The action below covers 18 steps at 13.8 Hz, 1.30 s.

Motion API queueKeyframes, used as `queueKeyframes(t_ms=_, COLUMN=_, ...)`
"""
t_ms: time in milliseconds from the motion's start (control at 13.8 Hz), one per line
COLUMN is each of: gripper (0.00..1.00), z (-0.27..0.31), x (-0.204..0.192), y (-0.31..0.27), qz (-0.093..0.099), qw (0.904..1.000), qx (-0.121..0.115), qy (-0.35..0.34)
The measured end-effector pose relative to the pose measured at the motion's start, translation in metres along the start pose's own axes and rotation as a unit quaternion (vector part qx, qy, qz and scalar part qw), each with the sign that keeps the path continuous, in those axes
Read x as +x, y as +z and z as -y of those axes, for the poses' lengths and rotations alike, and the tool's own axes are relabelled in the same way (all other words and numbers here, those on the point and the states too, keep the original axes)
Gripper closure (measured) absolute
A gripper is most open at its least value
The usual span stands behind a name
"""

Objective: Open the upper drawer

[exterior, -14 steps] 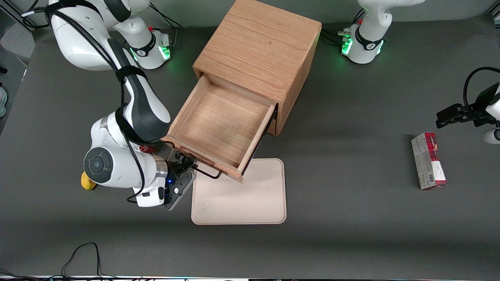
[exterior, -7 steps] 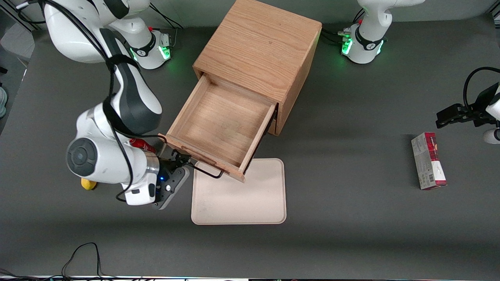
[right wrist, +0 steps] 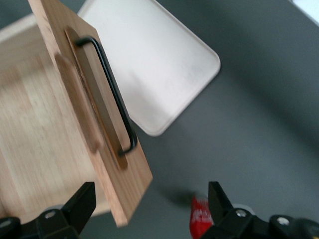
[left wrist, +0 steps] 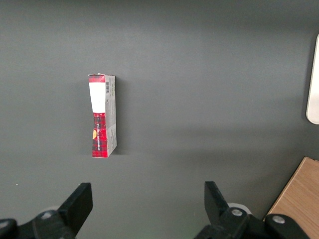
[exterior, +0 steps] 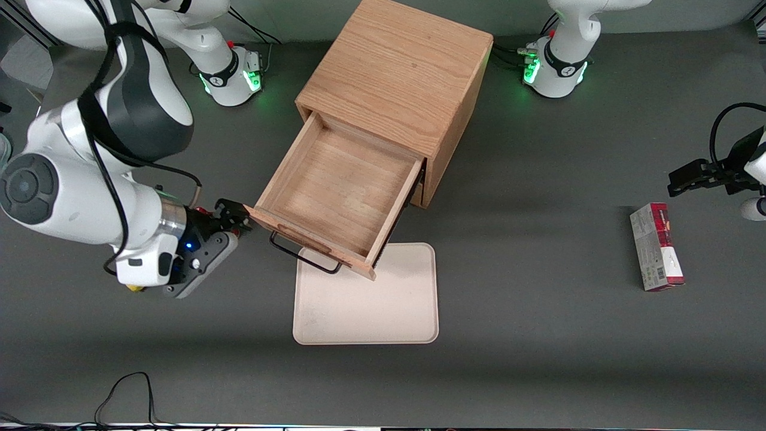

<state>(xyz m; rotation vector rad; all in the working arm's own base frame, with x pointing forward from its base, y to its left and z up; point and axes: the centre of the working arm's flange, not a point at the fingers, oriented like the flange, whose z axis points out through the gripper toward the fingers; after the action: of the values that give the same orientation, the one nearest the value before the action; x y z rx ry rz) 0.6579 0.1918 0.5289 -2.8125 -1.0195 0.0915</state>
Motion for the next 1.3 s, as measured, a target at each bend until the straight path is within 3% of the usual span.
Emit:
queueKeyframes(t_ms=435, gripper=0.0, z=-0.04, x=-0.094, y=-0.017, qz=0.022, qw=0.9967, qx=-0.008, qy=0.077)
queueKeyframes(t_ms=652, gripper=0.0, z=-0.044, x=-0.142, y=-0.021, qz=0.036, qw=0.9866, qx=-0.029, qy=0.157)
queueKeyframes(t_ms=870, gripper=0.0, z=-0.037, x=-0.155, y=-0.026, qz=0.041, qw=0.9805, qx=-0.044, qy=0.187)
queueKeyframes(t_ms=1304, gripper=0.0, z=-0.037, x=-0.162, y=-0.034, qz=0.033, qw=0.9761, qx=-0.048, qy=0.21)
